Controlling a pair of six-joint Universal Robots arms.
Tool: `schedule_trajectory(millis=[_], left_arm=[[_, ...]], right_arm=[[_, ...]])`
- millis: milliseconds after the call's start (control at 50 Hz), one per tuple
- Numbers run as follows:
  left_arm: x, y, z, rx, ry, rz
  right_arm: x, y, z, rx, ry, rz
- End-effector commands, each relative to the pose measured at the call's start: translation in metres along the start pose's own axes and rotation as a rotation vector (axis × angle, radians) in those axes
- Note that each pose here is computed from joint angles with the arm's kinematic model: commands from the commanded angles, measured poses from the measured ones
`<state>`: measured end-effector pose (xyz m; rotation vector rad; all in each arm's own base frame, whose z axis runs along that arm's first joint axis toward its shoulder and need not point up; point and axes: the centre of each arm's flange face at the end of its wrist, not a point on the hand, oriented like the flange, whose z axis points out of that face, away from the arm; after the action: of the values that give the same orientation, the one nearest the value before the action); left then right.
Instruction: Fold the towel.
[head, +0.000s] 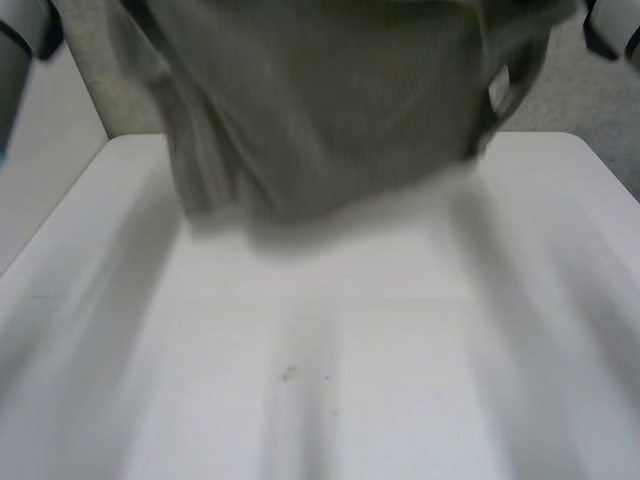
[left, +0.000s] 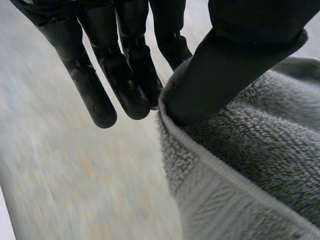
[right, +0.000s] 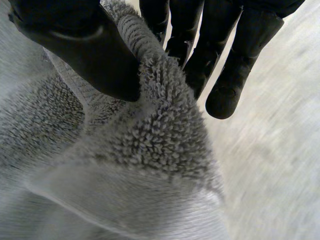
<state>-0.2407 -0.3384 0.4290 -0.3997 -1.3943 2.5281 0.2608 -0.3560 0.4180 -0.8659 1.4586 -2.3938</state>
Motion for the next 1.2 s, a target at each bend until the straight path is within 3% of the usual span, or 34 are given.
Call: schedule_trajectory(millis=[20, 40, 80, 120, 140, 220, 260, 400, 580, 700, 820, 1000, 1200], left_arm=[[-0.002, 0.023, -0.018, -0.079, -0.018, -0.104], [-0.002, 0.024, -0.019, -0.080, -0.018, -0.104], [0.002, 0.044, -0.031, -0.153, -0.013, -0.108], [0.005, 0.096, -0.070, -0.348, -0.017, -0.105], [0.005, 0.097, -0.071, -0.349, -0.017, -0.105], [0.015, 0.149, -0.125, -0.572, 0.005, -0.078], [0.018, 0.164, -0.142, -0.634, 0.018, -0.060], [0.027, 0.193, -0.186, -0.763, 0.066, 0.010], [0.031, 0.171, -0.179, -0.693, 0.085, 0.027], [0.042, 0.137, -0.166, -0.587, 0.115, 0.029], [0.057, 0.101, -0.155, -0.486, 0.157, 0.020], [0.068, 0.067, -0.146, -0.451, 0.189, 0.002], [0.066, 0.057, -0.135, -0.424, 0.171, -0.035]], right_arm=[[-0.015, 0.028, -0.025, -0.189, -0.056, 0.123], [-0.015, 0.028, -0.025, -0.190, -0.056, 0.123], [-0.035, 0.058, -0.043, -0.362, -0.160, 0.063], [-0.046, 0.078, -0.052, -0.456, -0.225, 0.024], [-0.057, 0.097, -0.061, -0.541, -0.285, -0.012], [-0.077, 0.132, -0.083, -0.707, -0.411, -0.038], [-0.096, 0.168, -0.108, -0.885, -0.529, -0.003], [-0.103, 0.207, -0.132, -1.073, -0.605, -0.027], [-0.079, 0.179, -0.111, -0.920, -0.370, 0.006], [-0.084, 0.155, -0.116, -0.824, -0.326, 0.035], [-0.129, 0.118, -0.129, -0.652, -0.345, 0.107], [-0.205, 0.082, -0.148, -0.520, -0.382, 0.394], [-0.235, 0.123, -0.148, -0.574, -0.182, 0.472]])
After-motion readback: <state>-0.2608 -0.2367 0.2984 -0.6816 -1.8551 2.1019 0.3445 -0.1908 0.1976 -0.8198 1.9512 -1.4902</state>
